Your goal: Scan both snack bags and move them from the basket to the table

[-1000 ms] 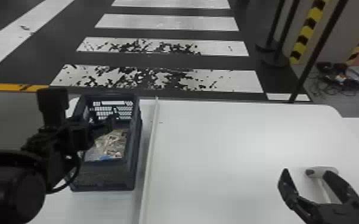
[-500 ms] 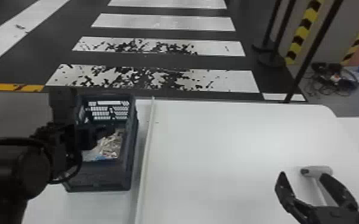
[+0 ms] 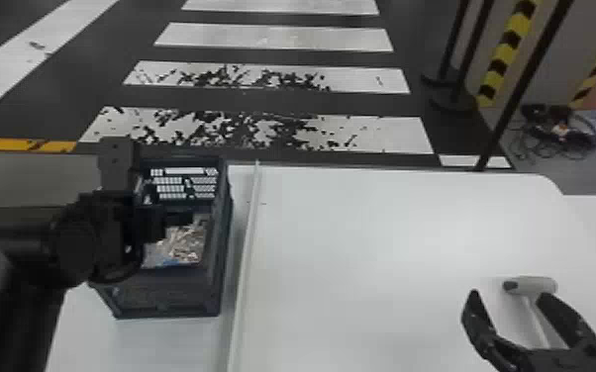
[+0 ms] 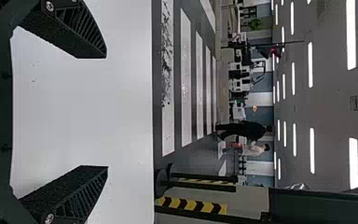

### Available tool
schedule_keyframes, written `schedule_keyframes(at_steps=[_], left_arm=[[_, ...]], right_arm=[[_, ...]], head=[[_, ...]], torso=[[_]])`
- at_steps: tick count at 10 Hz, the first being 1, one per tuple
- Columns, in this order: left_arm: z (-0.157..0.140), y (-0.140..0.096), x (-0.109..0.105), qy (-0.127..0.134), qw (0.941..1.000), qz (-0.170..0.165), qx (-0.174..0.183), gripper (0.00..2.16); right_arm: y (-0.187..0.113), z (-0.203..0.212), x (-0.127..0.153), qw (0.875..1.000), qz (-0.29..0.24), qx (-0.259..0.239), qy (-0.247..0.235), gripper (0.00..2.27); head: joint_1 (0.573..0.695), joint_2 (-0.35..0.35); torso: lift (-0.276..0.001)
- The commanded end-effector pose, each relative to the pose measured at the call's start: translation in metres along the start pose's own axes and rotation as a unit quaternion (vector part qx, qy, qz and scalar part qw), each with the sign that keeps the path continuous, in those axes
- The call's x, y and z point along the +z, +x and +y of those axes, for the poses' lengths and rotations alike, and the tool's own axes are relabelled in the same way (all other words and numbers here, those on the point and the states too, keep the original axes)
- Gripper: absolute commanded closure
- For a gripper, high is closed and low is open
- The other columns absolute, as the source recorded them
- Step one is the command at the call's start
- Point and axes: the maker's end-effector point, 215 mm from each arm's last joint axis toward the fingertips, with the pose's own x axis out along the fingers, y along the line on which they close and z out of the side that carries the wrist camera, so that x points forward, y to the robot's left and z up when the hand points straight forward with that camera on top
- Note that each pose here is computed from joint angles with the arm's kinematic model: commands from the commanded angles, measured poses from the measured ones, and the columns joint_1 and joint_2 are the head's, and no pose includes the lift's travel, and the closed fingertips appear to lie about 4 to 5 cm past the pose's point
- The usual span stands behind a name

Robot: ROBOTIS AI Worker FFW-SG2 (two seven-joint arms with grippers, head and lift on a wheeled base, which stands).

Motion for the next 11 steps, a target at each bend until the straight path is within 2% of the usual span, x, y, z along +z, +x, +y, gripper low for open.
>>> schedule_keyframes(at_steps=[1, 2, 7, 11], left_arm=[[0.004, 0.004, -0.003, 0.003, 0.9997, 0.022, 0.01, 0.46], [0.006, 0.006, -0.011, 0.012, 0.9984, 0.05, 0.023, 0.46], [0.011, 0.021, -0.023, 0.007, 0.9954, 0.092, 0.025, 0.46], [0.003, 0.028, -0.032, 0.0, 0.9925, 0.122, 0.011, 0.45]], right_arm=[[-0.001, 0.0, -0.001, 1.0, 0.0, 0.0, 0.0, 0.08], [-0.002, 0.0, -0.001, 1.0, 0.001, 0.0, 0.0, 0.08], [-0.006, -0.002, 0.003, 1.0, -0.006, -0.001, -0.002, 0.08], [-0.008, -0.006, 0.008, 1.0, -0.016, -0.003, -0.004, 0.08]], head=[[0.695, -0.002], [0.695, 0.002], [0.695, 0.009], [0.695, 0.005]], torso=[[-0.098], [-0.098], [-0.098], [-0.098]])
